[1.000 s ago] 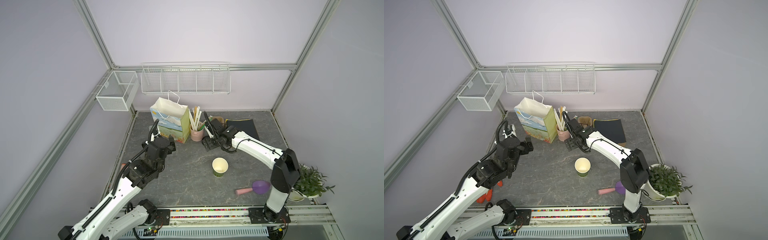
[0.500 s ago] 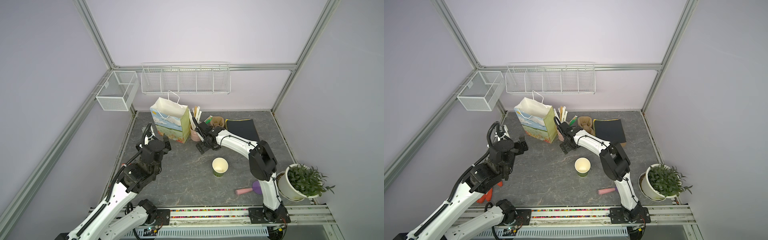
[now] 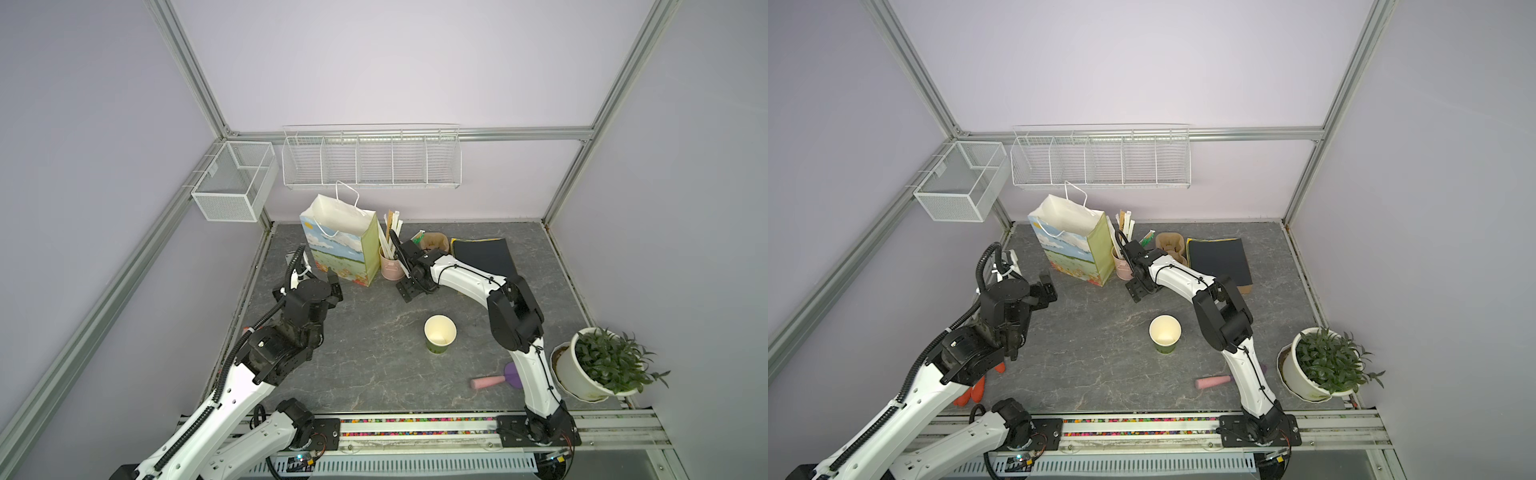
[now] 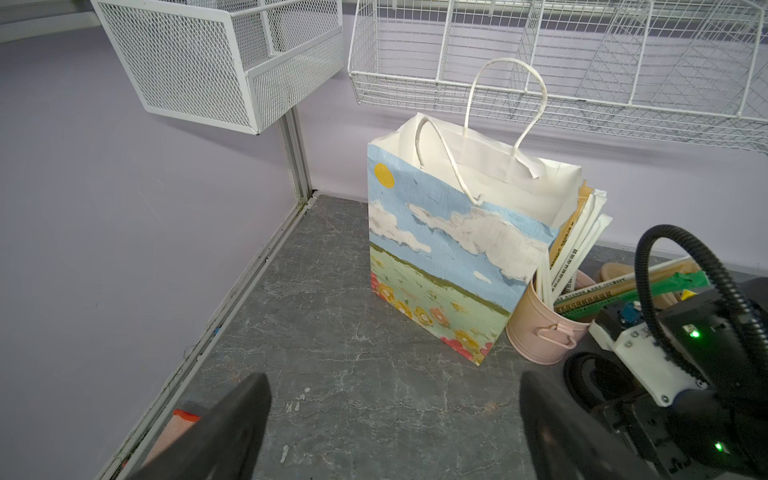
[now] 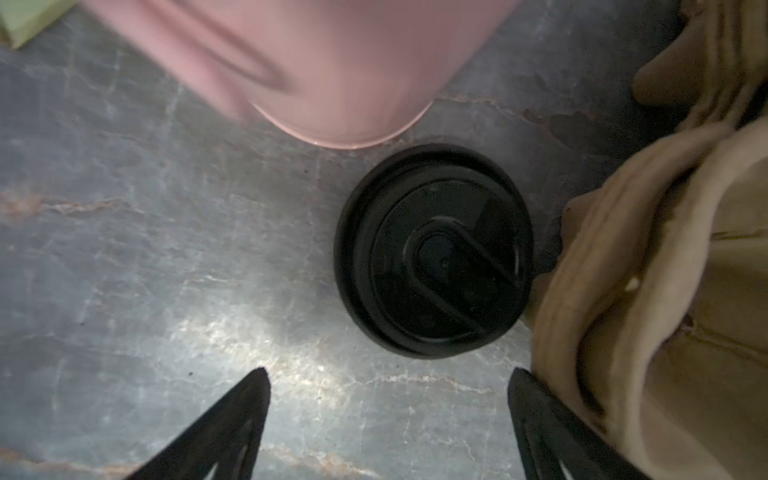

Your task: Pack the takeout coffee

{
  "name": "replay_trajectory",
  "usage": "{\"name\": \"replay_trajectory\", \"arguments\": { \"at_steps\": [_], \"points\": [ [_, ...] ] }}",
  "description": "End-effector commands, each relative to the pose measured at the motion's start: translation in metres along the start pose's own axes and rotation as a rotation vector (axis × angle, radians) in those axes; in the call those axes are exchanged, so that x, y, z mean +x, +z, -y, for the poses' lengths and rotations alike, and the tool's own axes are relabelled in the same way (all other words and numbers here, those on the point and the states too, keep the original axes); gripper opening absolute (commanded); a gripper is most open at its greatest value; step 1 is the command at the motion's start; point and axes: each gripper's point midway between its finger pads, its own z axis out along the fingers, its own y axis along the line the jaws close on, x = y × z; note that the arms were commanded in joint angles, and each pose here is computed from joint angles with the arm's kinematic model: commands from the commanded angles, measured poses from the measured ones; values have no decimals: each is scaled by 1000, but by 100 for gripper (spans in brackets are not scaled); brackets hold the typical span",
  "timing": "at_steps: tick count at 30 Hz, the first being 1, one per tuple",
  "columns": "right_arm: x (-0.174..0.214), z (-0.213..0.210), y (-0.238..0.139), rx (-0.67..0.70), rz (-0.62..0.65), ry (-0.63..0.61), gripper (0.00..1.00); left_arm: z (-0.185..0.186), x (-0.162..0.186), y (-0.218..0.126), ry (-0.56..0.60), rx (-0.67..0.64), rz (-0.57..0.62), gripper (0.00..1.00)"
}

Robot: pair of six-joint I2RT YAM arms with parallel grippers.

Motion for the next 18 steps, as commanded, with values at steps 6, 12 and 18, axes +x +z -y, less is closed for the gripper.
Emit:
{"name": "replay_trajectory", "arguments": {
  "at_steps": [6, 12, 18],
  "points": [
    [-9, 12, 16, 9, 34, 45, 93, -2, 2, 2, 15, -11, 4, 93],
    [-10, 18, 28, -23, 44, 98, 95, -2, 3, 3, 22, -14, 3, 93],
    [-10, 22, 35, -1, 39, 93, 95, -2, 3, 3, 25, -15, 6, 93]
  ]
}}
